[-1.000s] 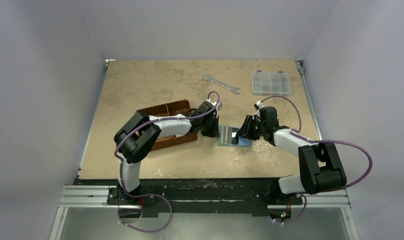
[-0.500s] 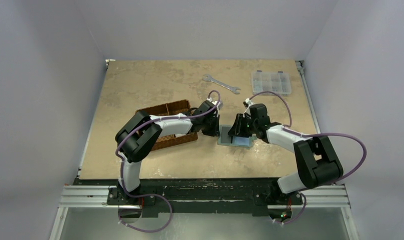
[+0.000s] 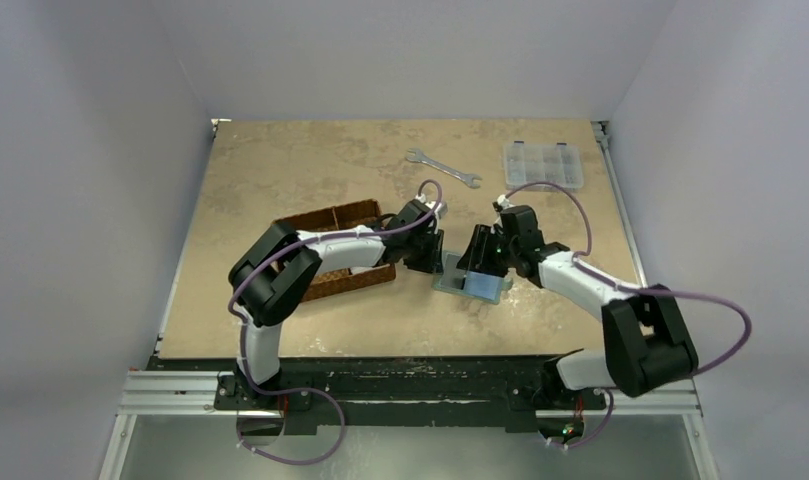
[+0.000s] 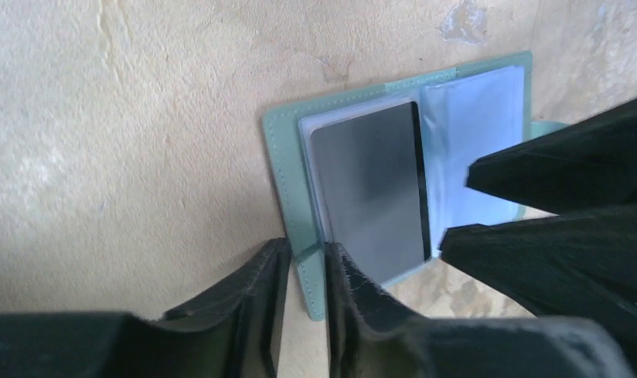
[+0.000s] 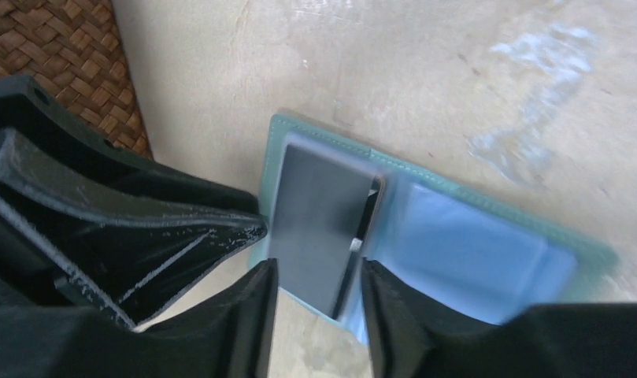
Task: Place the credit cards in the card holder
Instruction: Insert the credit card into the card holder, then pick up the credit card from the storage box.
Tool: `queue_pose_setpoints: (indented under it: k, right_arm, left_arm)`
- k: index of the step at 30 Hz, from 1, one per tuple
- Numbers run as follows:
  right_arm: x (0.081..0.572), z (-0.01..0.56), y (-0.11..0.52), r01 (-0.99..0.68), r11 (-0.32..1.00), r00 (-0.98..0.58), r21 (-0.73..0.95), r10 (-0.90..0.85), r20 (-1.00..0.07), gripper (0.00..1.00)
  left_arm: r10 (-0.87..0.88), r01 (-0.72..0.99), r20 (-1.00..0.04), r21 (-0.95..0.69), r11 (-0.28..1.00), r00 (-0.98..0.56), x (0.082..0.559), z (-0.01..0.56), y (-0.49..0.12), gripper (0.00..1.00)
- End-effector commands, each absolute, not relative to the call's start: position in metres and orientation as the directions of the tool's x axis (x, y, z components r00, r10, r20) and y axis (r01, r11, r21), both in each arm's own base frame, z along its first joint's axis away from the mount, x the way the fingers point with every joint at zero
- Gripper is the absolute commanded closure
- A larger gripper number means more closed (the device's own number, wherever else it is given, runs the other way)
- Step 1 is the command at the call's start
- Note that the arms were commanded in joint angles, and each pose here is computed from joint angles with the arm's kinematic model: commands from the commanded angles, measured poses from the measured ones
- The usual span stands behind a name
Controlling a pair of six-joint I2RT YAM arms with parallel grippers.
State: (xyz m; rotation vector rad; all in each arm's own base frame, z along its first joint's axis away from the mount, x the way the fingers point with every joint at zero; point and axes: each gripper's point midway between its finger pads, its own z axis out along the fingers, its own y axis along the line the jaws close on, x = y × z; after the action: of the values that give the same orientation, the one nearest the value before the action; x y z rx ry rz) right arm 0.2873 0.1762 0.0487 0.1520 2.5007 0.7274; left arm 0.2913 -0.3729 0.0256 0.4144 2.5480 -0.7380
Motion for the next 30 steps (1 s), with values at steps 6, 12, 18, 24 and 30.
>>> queue_pose_setpoints:
  k: [6,12,18,24,30]
  right_arm:
    - [0.289,0.133,0.139,-0.05,0.932,-0.767,0.359,0.194,-0.612,0.33]
    - [0.3,0.194,0.15,-0.22,0.906,-0.654,0.361,0.137,-0.744,0.26]
    - [0.31,0.232,0.163,-0.254,0.881,-0.647,0.399,0.151,-0.747,0.27]
    - [0.311,0.249,0.165,-0.261,0.882,-0.669,0.391,0.126,-0.733,0.27]
    - [0.322,0.241,0.164,-0.266,0.902,-0.698,0.34,0.063,-0.714,0.27]
  left_arm:
    - [0.137,0.551,-0.68,-0.44,0.709,-0.72,0.302,0.162,-0.379,0.42]
    - [0.121,0.534,-0.724,-0.373,0.759,-0.679,0.315,0.201,-0.298,0.32]
    - [0.202,0.444,-0.619,-0.266,0.856,-0.759,0.318,0.201,-0.236,0.14]
    - [0.296,0.477,-0.539,-0.23,0.848,-0.788,0.309,0.181,-0.23,0.02]
    - [0.428,0.534,-0.439,-0.151,0.832,-0.79,0.314,0.15,-0.222,0.24]
